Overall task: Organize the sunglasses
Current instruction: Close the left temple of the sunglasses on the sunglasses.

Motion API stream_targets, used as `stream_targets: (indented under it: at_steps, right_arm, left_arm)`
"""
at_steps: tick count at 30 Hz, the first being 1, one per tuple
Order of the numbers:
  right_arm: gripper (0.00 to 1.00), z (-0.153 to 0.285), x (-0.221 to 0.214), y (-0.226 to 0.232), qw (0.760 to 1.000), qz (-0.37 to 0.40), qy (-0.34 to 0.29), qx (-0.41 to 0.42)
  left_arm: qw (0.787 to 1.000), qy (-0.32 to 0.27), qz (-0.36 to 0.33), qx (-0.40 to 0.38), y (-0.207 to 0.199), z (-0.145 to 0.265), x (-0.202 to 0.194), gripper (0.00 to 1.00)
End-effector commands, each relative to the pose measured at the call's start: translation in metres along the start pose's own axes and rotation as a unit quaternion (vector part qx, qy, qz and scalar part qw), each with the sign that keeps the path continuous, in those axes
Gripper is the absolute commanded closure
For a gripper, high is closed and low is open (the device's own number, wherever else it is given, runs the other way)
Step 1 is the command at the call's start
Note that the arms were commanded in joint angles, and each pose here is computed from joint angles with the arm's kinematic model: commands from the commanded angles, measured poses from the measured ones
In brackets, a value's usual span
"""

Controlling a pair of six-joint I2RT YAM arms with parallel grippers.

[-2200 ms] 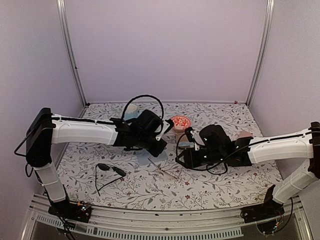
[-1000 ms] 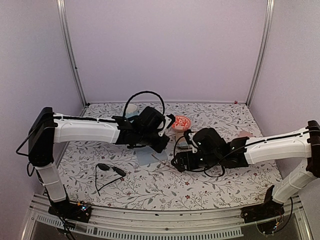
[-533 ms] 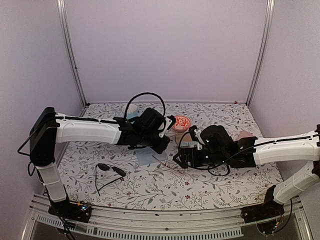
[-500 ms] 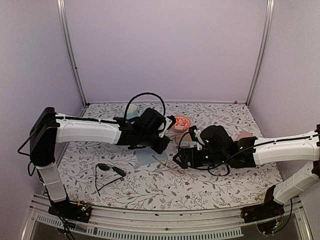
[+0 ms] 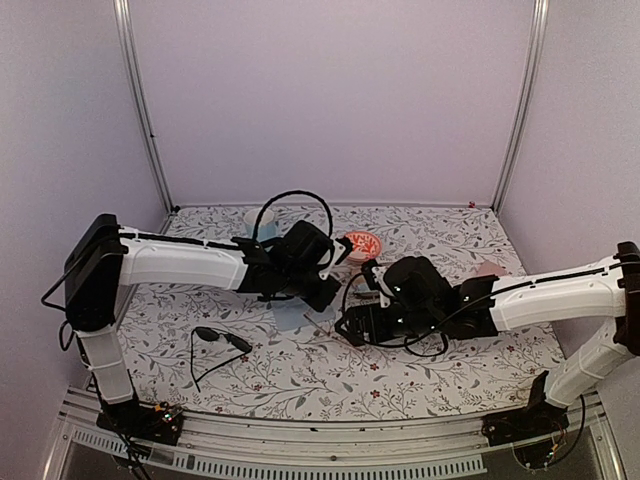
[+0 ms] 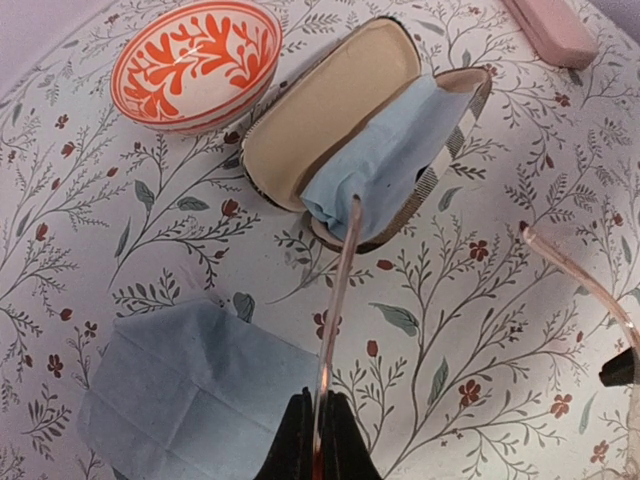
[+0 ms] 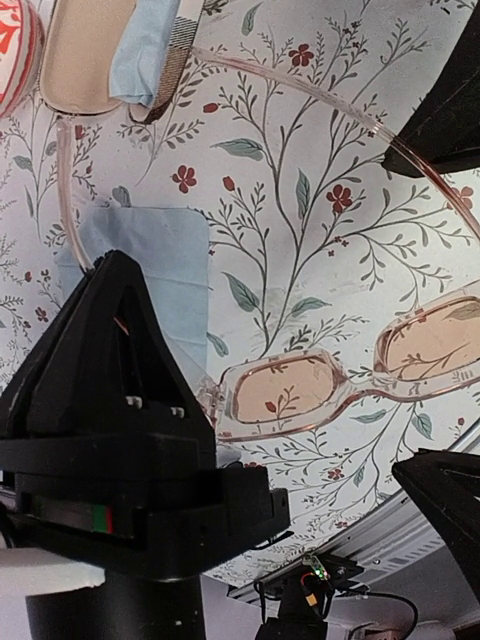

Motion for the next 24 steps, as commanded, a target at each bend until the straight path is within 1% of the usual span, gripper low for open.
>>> stream_targets:
  at_steps: [1,6,10,13,24]
  right_arm:
    - [0.03,-0.004,0.003,0.018,1.0,0.025,-0.002,0.011]
    - [0.03,-0.012,-0.005,0.024,0.999,0.052,0.009,0.003]
    - [0.03,-0.016,-0.01,0.026,0.997,0.079,0.005,-0.015]
    - [0.04,-0.018,-0.015,0.027,0.995,0.094,0.009,-0.012]
    - [0.14,-0.02,-0.027,0.027,0.989,0.145,0.036,-0.001]
  left_arm:
    - [1.0,-0.009,0.002,-0.008,0.001,-0.003,0.009,1.0]
    - [1.0,-0.007,0.006,-0.014,0.001,-0.004,0.008,1.0]
    - [1.0,-0.009,0.01,-0.022,0.001,-0.004,0.009,1.0]
    - [0.999,-0.01,0.016,-0.032,0.001,-0.004,0.009,1.0]
    - [0.998,-0.015,0.036,-0.058,0.005,-0.003,0.006,1.0]
Point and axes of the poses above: each gripper's point midway between its finger pads, its own z axis back along the fingers, its own y axis along the line the jaws close on, x = y × z, the point moved 2 cm from there along z, back along the fingers, and after that the axes turned 8 degrees about -z, right-handed, at the moved point
